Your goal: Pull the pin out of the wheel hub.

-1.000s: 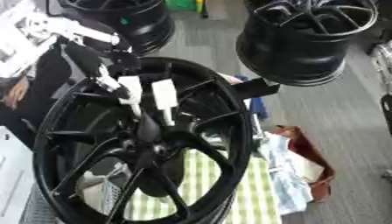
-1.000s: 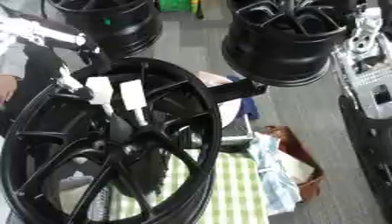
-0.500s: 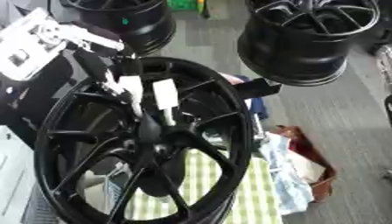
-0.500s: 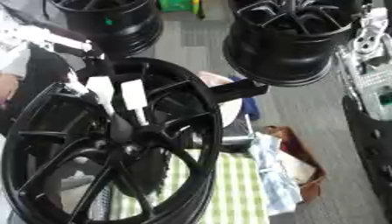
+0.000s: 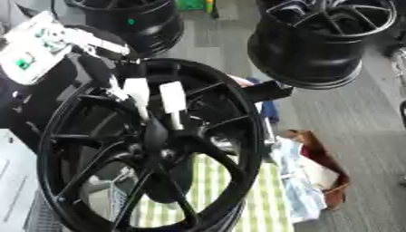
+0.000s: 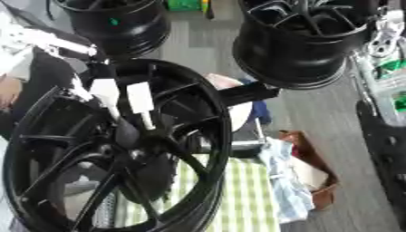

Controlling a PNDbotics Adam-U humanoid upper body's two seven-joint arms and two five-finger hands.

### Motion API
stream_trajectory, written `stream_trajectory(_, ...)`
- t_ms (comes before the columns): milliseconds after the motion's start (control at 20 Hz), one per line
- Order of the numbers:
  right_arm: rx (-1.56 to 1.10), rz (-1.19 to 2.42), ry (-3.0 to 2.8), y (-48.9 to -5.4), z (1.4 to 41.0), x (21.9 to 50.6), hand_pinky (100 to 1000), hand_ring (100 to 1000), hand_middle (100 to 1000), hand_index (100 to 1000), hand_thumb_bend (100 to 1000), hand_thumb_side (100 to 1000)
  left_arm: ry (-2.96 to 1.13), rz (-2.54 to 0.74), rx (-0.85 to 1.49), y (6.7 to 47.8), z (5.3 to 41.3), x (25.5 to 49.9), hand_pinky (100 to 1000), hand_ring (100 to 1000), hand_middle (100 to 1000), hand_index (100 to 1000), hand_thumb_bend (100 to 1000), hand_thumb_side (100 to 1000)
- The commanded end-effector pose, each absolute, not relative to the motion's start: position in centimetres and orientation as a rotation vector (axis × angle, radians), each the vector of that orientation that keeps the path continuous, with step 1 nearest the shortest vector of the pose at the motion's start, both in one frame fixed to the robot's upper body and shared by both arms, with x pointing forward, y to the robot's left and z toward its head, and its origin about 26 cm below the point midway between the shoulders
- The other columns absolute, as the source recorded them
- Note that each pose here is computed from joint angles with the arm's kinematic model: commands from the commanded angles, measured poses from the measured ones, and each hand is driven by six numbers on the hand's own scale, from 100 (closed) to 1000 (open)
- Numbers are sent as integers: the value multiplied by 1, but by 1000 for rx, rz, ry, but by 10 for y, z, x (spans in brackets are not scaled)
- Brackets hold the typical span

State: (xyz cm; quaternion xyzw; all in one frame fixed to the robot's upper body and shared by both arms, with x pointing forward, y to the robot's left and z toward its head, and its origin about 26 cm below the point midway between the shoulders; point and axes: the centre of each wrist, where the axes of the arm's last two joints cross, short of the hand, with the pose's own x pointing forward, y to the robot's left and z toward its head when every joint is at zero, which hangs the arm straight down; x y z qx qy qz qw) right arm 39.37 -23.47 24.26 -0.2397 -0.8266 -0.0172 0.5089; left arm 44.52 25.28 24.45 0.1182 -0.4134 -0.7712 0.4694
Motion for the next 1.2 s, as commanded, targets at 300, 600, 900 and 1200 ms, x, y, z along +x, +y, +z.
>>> stream_trajectory(300, -582, -58, -2032, -237, 255, 391, 692, 708, 606, 737, 100, 746, -1038, -1878, 295, 255, 255, 447, 749, 695, 545, 715, 466, 371)
stream_trajectory(600, -585, -62, -2026, -239, 253, 391, 692, 708, 606, 736, 100, 746, -1053, -1852, 267, 253, 257, 445, 731, 676, 528, 694, 377, 308)
stream_trajectory(900, -585, -67, -2026, -239, 253, 391, 692, 708, 606, 736, 100, 748, -1046, -1844, 251, 251, 254, 444, 715, 655, 501, 656, 331, 169)
stream_trajectory(1200, -583, -69, -2025, -239, 252, 391, 692, 709, 607, 736, 100, 749, -1049, -1840, 239, 250, 254, 443, 694, 623, 453, 597, 357, 121)
